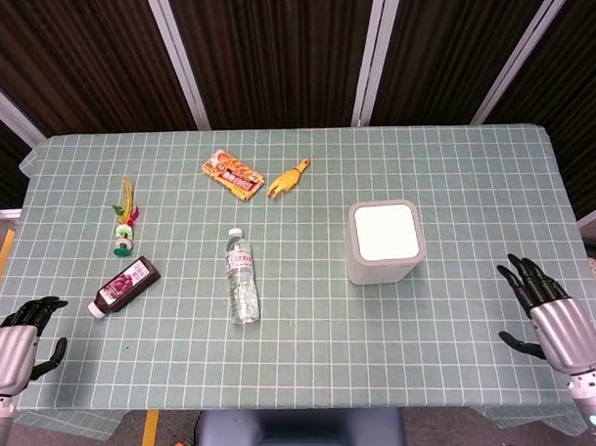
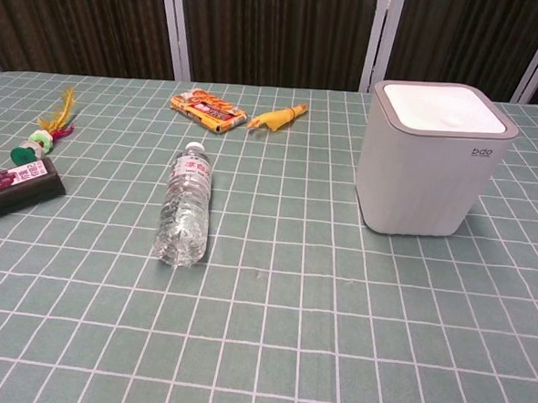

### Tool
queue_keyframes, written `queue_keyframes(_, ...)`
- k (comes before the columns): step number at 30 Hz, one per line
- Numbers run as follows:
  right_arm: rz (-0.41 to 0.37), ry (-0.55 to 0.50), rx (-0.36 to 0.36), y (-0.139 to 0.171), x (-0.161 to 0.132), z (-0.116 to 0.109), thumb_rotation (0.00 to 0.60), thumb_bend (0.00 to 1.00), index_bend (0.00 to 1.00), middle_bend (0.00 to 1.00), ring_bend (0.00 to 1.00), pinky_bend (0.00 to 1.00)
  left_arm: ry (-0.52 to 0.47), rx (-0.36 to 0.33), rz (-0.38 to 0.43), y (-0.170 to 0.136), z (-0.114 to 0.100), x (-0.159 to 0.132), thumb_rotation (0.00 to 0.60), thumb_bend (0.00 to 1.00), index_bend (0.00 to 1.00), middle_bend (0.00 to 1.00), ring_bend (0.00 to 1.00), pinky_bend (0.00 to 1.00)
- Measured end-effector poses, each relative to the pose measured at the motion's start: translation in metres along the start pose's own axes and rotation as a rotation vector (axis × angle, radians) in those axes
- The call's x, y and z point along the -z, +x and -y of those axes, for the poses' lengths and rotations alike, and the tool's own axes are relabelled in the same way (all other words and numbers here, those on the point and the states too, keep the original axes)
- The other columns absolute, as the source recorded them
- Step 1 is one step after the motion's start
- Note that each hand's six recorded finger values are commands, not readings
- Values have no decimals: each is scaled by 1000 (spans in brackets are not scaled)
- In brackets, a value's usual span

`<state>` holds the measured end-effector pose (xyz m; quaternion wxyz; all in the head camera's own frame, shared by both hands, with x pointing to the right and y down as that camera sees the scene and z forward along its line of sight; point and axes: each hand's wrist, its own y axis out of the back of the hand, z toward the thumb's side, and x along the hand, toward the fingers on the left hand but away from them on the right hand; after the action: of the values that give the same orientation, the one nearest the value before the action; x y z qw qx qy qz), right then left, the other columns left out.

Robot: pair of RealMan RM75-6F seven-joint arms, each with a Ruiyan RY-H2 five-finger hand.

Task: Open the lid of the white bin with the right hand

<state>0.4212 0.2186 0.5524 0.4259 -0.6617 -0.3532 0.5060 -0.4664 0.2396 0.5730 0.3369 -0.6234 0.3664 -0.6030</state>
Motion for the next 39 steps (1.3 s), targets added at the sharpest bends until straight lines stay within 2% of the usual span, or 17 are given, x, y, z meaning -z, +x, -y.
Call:
queue_keyframes(8, -30, 9, 4, 2, -4, 0, 600, 196, 0, 0, 2, 354, 2, 5, 8, 0, 1, -2, 600, 448, 223, 188, 177, 323)
queue_keyframes(9, -37, 12, 11, 2, -5, -1, 600, 197, 0, 26, 31, 353, 1, 4, 11, 0, 1, -3, 600, 448, 223, 188, 177, 323)
queue_keyframes(10, -47, 15, 29, 2, -6, -3, 600, 207, 0, 76, 81, 352, 0, 4, 13, 0, 0, -3, 600, 448, 222, 188, 178, 323)
queue_keyframes(12, -64, 18, 69, 2, -9, -6, 600, 281, 0, 264, 292, 380, 1, 4, 15, 1, 1, -2, 600, 448, 222, 189, 178, 323)
queue_keyframes(13, -73, 18, 104, 1, -12, -9, 600, 313, 0, 324, 365, 417, -1, 8, 14, 1, 1, -2, 600, 448, 221, 189, 178, 324)
queue_keyframes(15, -84, 4, 171, 0, -17, -12, 600, 421, 23, 522, 580, 598, -10, 18, 10, 1, 2, -1, 600, 447, 219, 190, 177, 325)
queue_keyframes(16, -91, -13, 220, -1, -22, -15, 600, 468, 50, 604, 656, 671, -16, 20, 9, 1, 1, -1, 600, 447, 218, 190, 177, 325)
queue_keyframes(19, -104, -62, 325, -6, -36, -20, 600, 556, 93, 732, 773, 779, -18, 10, 10, -1, -1, -1, 600, 448, 217, 189, 178, 325)
queue_keyframes(21, -107, -70, 333, -10, -41, -21, 600, 607, 101, 753, 792, 794, -16, 10, 16, -4, -1, -2, 600, 448, 217, 189, 178, 326)
queue_keyframes(24, -105, -64, 280, -21, -50, -21, 600, 680, 121, 771, 807, 795, -19, 11, 18, -4, -1, -1, 600, 448, 217, 189, 178, 326)
queue_keyframes(26, -92, -46, 219, -33, -58, -19, 600, 716, 128, 781, 815, 796, -20, 14, 17, -4, -1, -1, 600, 448, 217, 189, 178, 326)
queue_keyframes(29, -62, 15, 141, -48, -69, -14, 600, 758, 129, 791, 824, 799, -23, 20, 17, -2, -1, 0, 600, 448, 217, 189, 178, 327)
queue_keyframes(34, -13, 125, 8, -72, -84, -3, 600, 772, 129, 792, 825, 800, -22, 25, 26, -2, 0, -1, 600, 448, 217, 189, 178, 327)
queue_keyframes(39, -8, 168, -89, -87, -101, 7, 600, 773, 124, 792, 825, 800, -26, 22, 27, -3, -1, -1, 600, 448, 217, 189, 177, 326)
